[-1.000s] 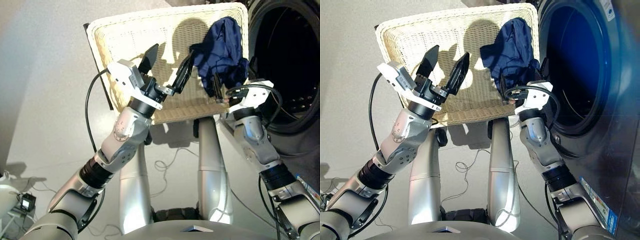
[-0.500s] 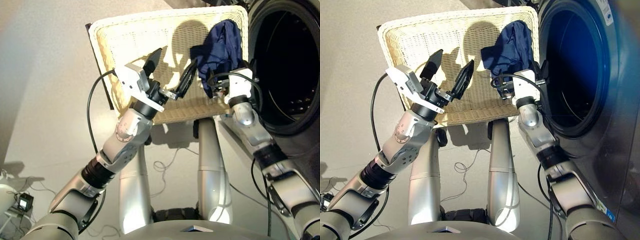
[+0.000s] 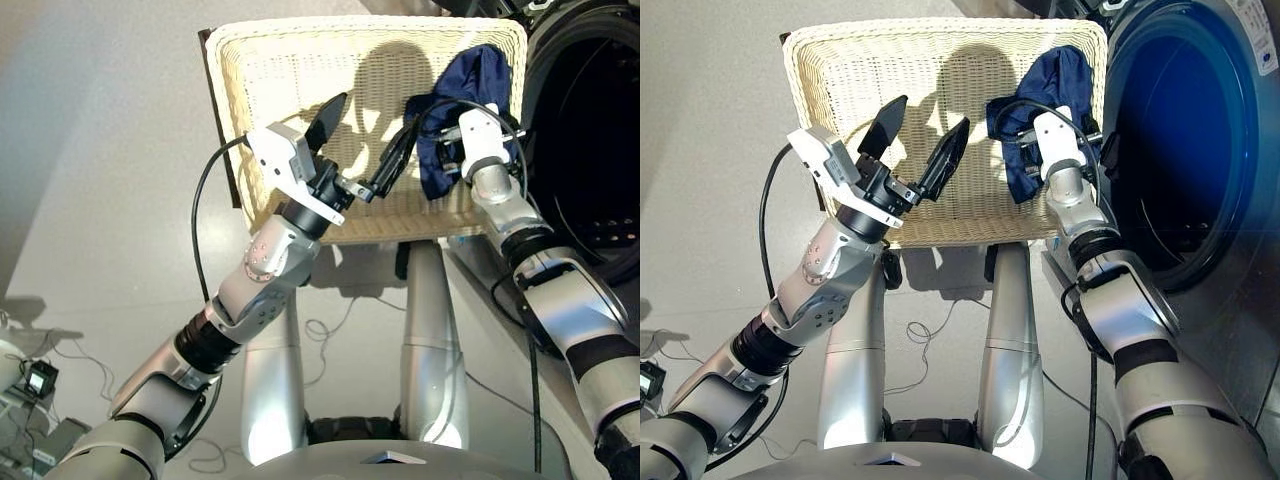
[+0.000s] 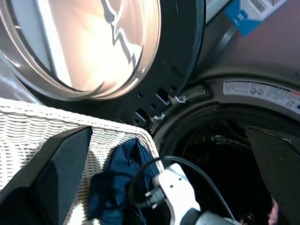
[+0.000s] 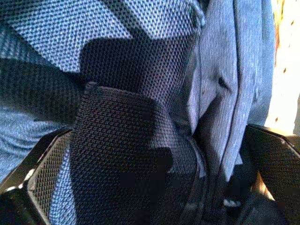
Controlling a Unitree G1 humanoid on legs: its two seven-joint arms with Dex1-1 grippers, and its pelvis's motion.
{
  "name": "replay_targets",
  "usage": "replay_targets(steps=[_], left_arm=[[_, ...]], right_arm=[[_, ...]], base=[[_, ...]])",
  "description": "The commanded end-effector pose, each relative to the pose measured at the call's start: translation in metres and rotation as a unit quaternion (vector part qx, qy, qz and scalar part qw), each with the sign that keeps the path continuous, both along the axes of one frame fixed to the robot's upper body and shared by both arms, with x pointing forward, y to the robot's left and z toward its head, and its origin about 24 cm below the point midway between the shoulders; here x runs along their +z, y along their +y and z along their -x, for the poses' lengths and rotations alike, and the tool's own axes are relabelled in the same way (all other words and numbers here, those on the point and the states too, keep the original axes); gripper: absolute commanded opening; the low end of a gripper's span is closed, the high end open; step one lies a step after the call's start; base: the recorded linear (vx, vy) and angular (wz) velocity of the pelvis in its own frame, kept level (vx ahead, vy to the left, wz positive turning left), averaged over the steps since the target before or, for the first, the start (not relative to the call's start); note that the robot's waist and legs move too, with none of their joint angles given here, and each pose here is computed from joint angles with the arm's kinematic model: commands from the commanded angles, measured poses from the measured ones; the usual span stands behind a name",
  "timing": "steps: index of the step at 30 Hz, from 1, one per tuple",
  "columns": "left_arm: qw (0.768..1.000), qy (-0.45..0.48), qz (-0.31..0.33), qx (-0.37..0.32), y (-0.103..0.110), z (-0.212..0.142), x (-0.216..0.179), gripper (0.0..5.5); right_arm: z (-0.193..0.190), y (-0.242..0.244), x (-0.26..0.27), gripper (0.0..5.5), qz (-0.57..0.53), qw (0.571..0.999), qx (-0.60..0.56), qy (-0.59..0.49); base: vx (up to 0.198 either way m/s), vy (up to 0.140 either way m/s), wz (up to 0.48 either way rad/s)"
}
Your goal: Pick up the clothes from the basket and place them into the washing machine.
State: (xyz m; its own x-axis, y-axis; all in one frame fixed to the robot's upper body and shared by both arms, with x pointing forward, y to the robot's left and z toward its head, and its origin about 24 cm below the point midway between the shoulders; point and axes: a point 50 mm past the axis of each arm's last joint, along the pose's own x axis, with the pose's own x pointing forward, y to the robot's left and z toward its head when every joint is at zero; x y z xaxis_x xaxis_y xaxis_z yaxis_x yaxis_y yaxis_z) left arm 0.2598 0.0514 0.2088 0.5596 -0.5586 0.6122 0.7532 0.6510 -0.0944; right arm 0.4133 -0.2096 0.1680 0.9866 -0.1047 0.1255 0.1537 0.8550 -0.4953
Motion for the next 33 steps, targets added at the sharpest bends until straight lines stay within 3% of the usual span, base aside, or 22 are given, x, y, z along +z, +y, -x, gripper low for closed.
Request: replay_targets(steps=[1, 7, 10, 18, 25, 33], left_arm=[[0.995, -0.08, 0.042, -0.047, -0.005, 0.024, 0.03, 5.5], [0.995, -0.087, 0.037, -0.043, -0.007, 0.022, 0.032, 5.5], [0.995, -0.087, 0.036, -0.042, -0.007, 0.022, 0.033, 5.5], [0.994, -0.095, 0.039, -0.023, 0.001, 0.021, 0.036, 5.5], [0.995, -0.092, 0.045, 0.019, 0.017, 0.018, 0.034, 5.5], [0.994, -0.088, 0.049, 0.037, 0.029, 0.018, 0.032, 5.5]], right_arm=[[0.003, -0.024, -0.01, 5.5, 0.038, 0.997, -0.054, 0.05], [0.001, -0.023, -0.008, 5.5, 0.027, 0.996, -0.06, 0.053], [0.001, -0.023, -0.01, 0.0, 0.022, 0.997, -0.058, 0.054], [0.006, -0.008, -0.012, 0.0, -0.044, 0.999, -0.015, -0.004], [0.051, -0.003, -0.009, 0.0, -0.155, 0.976, 0.031, -0.151], [0.093, -0.067, -0.029, 0.0, -0.212, 0.939, -0.147, -0.229]], base=[[0.0, 0.0, 0.0], [0.0, 0.0, 0.0], [0.0, 0.0, 0.0], [0.0, 0.0, 0.0], [0.0, 0.0, 0.0], [0.0, 0.0, 0.0]])
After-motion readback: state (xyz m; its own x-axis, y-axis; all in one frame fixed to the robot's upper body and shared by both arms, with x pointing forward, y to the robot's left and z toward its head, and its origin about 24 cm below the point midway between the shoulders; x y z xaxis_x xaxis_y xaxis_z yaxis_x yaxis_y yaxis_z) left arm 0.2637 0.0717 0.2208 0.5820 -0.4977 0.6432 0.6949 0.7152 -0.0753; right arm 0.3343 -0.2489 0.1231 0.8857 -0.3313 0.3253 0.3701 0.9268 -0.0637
